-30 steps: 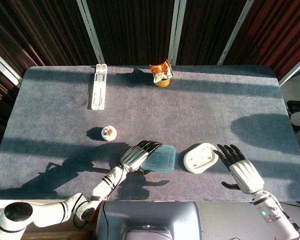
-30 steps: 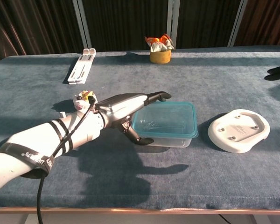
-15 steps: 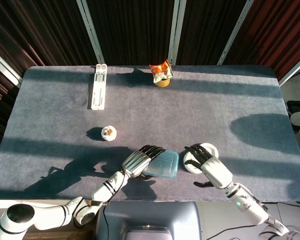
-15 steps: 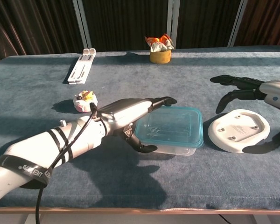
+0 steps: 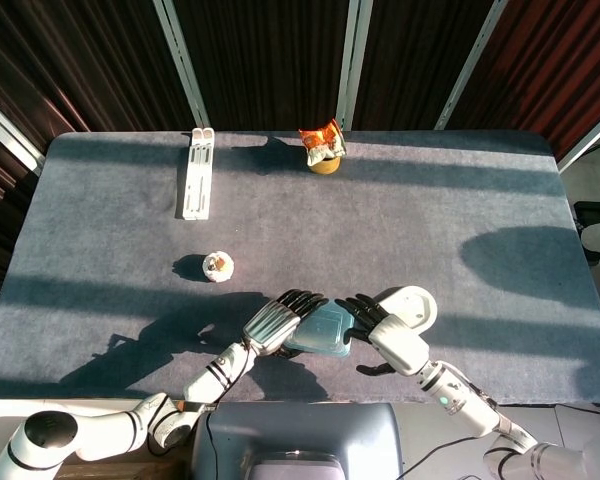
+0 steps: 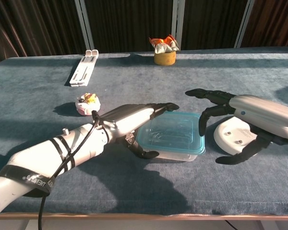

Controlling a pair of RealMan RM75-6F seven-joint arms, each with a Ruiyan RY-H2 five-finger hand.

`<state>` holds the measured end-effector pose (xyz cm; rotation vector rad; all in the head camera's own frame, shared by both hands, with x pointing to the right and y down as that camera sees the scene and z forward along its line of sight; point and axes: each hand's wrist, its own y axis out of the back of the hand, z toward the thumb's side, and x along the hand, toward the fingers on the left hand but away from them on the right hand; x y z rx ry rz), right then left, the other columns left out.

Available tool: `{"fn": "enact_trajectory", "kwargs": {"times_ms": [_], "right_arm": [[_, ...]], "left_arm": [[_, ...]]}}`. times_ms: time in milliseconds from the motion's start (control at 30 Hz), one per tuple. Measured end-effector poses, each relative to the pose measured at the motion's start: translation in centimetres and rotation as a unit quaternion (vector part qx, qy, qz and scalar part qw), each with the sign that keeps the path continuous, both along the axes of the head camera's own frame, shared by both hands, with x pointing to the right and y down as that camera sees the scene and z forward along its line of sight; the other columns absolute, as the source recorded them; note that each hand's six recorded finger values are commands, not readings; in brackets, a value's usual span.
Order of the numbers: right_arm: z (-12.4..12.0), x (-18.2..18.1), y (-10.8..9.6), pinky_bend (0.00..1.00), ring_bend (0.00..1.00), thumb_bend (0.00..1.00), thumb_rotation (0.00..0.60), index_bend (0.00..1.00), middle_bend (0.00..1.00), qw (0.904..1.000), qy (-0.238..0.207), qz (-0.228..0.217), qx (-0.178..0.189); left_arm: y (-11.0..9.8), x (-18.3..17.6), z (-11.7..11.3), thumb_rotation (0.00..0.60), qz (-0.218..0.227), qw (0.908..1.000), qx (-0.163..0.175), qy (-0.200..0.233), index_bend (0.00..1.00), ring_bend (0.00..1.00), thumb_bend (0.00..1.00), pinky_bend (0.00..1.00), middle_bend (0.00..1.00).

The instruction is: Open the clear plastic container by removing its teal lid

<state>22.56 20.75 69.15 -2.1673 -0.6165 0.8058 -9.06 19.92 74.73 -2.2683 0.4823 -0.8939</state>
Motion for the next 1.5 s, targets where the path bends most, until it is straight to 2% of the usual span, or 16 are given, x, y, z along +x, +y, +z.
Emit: {"fn": "enact_trajectory", "kwargs": {"times_ms": [133,600,1500], "right_arm": [[0.6,-0.5,-0.2,0.00,0.00,0.32,0.600,0.62,0.10,0.9999,0.009,-0.004,0.003],[1.6,-2.3,-0.3,0.00,0.00,0.34,0.600,0.67,0.13,1.0000,-0.002,-0.006,-0.004],[1.3,-3.3,-1.0,0.00,0.00,0.35,0.600,0.69,0.15,0.9999,-0.013,0.002,0.004]], "left_arm": [[0.0,-0.1,0.1,0.600,-0.003,1.0000,-0.004,-0.001,0.00,0.44,0.27,0.43,0.40],[-0.2,-0.6,0.4,0.600,-0.004,0.9999,-0.011,-0.004,0.00,0.45,0.27,0.45,0.41],[0.4,-0.6,0.6,0.600,0.008,0.9999,-0.006,-0.006,0.00,0.46,0.27,0.46,0.42]]}}
